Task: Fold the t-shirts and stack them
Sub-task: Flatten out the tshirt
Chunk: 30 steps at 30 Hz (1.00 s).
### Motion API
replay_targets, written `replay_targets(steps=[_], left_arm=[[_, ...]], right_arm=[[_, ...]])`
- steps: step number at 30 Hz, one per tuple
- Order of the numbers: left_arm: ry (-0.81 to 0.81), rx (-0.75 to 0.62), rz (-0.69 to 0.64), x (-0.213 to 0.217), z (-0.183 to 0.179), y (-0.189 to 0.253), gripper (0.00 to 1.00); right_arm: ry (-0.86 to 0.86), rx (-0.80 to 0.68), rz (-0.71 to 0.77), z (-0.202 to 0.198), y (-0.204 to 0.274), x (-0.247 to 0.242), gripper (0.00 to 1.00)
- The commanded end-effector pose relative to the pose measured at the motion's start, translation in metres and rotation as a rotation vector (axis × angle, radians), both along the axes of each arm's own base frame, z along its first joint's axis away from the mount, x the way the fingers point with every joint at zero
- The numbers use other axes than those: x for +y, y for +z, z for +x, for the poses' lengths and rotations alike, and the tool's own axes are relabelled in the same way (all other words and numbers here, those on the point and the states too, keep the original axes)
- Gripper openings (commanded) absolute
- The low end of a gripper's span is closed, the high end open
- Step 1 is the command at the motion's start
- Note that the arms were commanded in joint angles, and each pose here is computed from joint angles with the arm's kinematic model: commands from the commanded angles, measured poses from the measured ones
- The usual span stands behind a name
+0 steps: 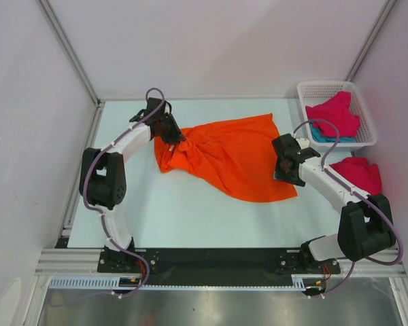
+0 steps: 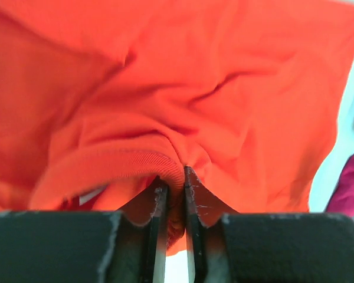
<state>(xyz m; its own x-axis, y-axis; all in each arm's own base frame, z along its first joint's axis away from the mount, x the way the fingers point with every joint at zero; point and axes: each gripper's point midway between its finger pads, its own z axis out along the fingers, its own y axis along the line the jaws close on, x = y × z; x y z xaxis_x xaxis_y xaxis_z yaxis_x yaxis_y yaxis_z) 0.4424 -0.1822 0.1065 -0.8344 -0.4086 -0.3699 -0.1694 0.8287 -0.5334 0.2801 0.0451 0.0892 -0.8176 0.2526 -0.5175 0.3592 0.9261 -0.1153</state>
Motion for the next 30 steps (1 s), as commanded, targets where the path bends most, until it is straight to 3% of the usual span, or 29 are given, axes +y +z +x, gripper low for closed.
replay_targets(steps=[1, 3, 4, 7, 10, 19, 30], left_arm=[[0.023, -0.034, 0.000, 0.014, 0.026, 0.010, 0.23], [0.045, -0.017, 0.005, 0.022, 0.034, 0.000, 0.36], [0.040, -0.007, -0.005, 0.022, 0.035, -0.002, 0.54], [0.037, 0.022, 0.011, 0.027, 0.029, -0.012, 0.75], [0.040, 0.015, 0.035, 0.034, 0.015, -0.015, 0.81], [0.064, -0.021, 0.057, 0.049, -0.048, -0.015, 0.82], [0.104, -0.080, 0.106, 0.058, -0.081, -0.006, 0.82]], right_arm=[[0.000, -0.029, -0.001, 0.002, 0.015, 0.001, 0.64], [0.001, -0.026, -0.002, 0.003, 0.015, 0.002, 0.64], [0.006, -0.026, -0.004, 0.004, 0.015, 0.003, 0.64], [0.010, -0.016, -0.008, 0.005, 0.011, 0.005, 0.64], [0.011, 0.004, -0.016, 0.005, 0.003, 0.005, 0.64], [0.028, 0.033, -0.031, 0.011, -0.015, 0.013, 0.64], [0.050, 0.061, -0.049, 0.007, -0.030, 0.020, 0.64]])
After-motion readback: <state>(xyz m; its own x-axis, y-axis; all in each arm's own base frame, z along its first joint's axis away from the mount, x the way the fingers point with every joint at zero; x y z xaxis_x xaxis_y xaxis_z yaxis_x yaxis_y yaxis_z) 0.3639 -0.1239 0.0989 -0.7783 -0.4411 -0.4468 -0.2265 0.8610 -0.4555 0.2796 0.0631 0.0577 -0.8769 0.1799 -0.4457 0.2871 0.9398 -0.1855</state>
